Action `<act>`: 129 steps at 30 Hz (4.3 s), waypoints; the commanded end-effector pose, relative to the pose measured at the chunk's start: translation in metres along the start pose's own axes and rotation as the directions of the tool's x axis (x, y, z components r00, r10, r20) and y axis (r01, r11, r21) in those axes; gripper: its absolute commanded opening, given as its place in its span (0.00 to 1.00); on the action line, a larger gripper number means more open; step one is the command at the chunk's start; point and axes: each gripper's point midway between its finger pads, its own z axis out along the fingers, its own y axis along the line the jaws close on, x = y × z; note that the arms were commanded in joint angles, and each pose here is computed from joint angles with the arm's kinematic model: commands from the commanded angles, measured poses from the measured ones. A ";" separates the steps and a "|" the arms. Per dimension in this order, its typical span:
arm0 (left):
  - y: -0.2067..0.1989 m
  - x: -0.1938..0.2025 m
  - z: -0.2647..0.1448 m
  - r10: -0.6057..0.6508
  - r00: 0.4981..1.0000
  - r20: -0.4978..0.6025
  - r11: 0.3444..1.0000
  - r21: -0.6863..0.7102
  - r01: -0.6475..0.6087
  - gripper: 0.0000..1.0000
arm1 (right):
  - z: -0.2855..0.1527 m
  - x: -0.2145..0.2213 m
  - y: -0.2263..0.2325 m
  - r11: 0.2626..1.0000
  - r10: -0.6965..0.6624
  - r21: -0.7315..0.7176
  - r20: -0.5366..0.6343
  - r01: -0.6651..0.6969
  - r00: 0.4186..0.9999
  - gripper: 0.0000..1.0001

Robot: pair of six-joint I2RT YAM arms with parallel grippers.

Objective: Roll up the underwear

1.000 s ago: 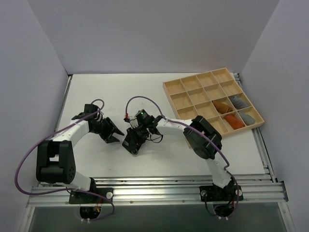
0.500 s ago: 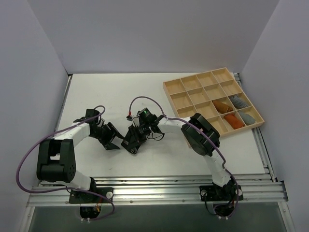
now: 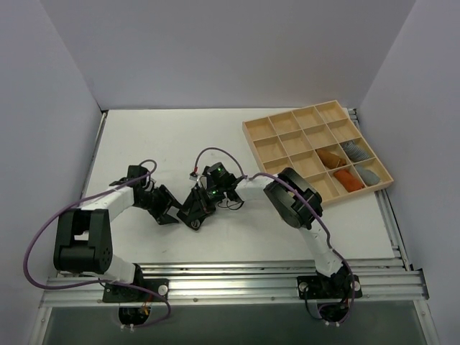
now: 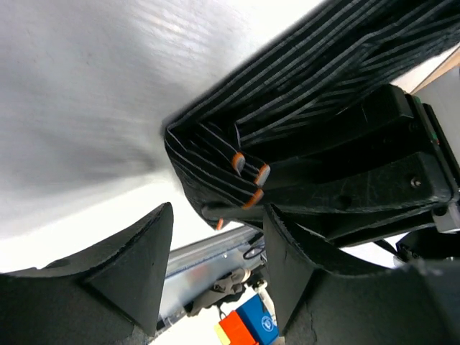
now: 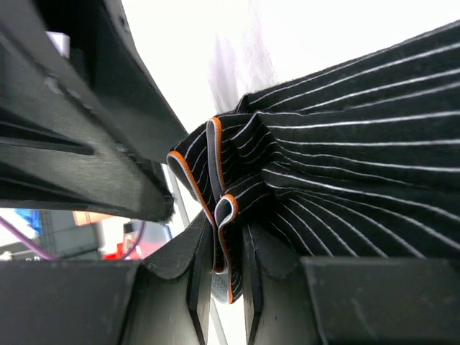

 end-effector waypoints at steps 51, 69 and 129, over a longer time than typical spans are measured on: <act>0.025 -0.041 0.051 -0.058 0.993 0.099 0.997 -0.049 0.063 0.56 | -0.024 -0.028 -0.058 0.971 0.107 0.201 0.120 -0.129 0.987 0.38; 0.050 -0.038 0.059 -0.061 0.996 0.066 0.982 -0.175 0.072 0.53 | -0.042 -0.040 -0.075 0.924 0.040 0.369 0.163 -0.099 0.986 0.32; 0.031 -0.050 0.069 -0.004 0.987 0.160 0.997 -0.074 0.016 0.03 | -0.051 -0.033 -0.067 0.909 0.244 0.314 0.137 -0.276 0.960 0.34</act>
